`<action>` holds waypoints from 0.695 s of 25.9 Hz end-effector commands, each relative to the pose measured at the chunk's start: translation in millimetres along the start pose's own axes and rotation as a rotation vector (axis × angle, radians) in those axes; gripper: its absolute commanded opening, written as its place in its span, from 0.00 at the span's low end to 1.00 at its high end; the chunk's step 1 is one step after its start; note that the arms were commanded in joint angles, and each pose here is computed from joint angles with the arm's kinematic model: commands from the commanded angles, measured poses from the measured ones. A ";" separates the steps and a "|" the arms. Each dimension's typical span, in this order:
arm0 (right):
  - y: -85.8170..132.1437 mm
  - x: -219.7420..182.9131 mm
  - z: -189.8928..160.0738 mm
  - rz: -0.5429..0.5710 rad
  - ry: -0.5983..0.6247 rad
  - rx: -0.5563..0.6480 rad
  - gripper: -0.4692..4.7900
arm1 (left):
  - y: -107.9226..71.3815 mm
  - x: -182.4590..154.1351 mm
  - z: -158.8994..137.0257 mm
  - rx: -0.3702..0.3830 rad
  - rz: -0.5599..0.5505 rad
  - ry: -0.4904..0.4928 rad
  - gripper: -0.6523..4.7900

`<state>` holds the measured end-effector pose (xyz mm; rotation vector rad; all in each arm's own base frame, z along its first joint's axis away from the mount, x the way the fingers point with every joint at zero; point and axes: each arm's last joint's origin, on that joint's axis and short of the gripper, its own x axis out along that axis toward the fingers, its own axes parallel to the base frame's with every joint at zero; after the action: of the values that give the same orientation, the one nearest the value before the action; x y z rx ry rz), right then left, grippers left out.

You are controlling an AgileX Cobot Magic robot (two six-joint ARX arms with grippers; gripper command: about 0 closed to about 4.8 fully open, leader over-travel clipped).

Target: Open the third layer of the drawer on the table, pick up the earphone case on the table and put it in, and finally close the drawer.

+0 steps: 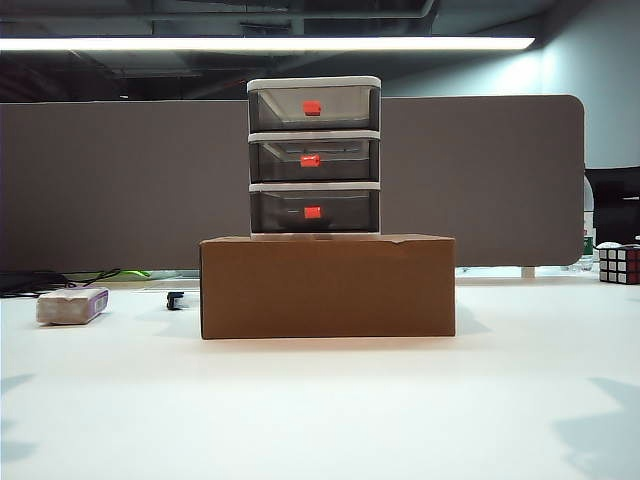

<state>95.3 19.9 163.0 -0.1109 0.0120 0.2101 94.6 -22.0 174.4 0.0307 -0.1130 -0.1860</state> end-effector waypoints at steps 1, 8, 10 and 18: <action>-5.3 0.0 0.7 -0.022 -0.027 0.006 0.08 | 5.6 -0.2 3.7 0.008 -0.035 -0.028 0.11; -10.5 -0.4 0.4 -0.063 -0.025 0.012 0.08 | 14.5 -1.0 6.7 0.032 0.017 -0.058 0.11; -10.4 -0.4 0.0 -0.063 -0.021 0.012 0.08 | 14.3 -0.9 6.3 0.029 0.011 -0.053 0.11; -10.5 -0.4 -0.3 -0.063 -0.018 0.012 0.08 | 13.9 -0.8 -1.4 -0.015 0.002 0.026 0.11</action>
<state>96.8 9.5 164.4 -0.0981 0.0016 0.1434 96.8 -7.9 172.8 0.0253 -0.0944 -0.1774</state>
